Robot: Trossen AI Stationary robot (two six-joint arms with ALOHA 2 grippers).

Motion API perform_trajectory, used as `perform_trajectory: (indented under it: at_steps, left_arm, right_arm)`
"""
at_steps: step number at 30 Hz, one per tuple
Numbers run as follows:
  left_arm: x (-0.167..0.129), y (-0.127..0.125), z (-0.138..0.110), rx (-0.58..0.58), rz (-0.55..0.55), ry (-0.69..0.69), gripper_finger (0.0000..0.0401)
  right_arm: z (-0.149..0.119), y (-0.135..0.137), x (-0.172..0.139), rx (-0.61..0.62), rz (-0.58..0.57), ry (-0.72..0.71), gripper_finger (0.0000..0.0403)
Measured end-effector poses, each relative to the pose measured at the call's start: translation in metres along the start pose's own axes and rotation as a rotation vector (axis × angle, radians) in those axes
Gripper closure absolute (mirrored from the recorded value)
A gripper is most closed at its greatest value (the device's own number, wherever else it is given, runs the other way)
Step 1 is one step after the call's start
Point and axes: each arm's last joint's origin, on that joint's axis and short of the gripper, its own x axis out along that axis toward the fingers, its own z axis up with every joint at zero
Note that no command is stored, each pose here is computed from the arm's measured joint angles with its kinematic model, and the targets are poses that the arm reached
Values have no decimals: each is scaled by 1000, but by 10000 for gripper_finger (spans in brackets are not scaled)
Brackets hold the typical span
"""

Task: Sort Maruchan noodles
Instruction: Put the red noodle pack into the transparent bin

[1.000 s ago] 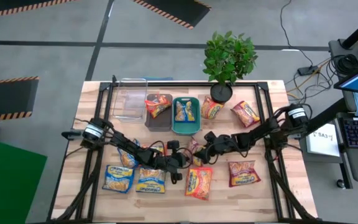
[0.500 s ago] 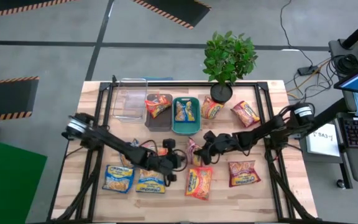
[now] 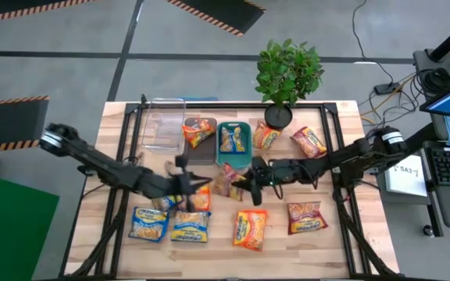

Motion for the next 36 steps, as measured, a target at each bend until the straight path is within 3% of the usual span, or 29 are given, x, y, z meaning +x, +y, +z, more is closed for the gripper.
perform_trajectory:
  at_steps: [2, 8, 13, 19, 29, 36]
  left_arm:
    - [-13, 11, 6, -21, 25, -97, 401]
    - [-41, 32, 2, -154, 67, -254, 401]
    - [-59, 47, 2, -237, 87, -342, 401]
    - [-79, 60, 4, -276, 85, -383, 401]
    - [-93, 68, -6, -279, 82, -387, 401]
    - [-95, 70, -7, -293, 82, -393, 401]
  right_arm:
    - [20, 1, 10, -70, -33, -36, 366]
    - [75, -11, 40, -286, -287, -127, 366]
    - [117, -34, 73, -367, -377, -216, 366]
    - [148, -77, 120, -413, -459, -267, 366]
    - [154, -138, 195, -416, -468, -310, 366]
    - [143, -157, 232, -613, -506, -281, 366]
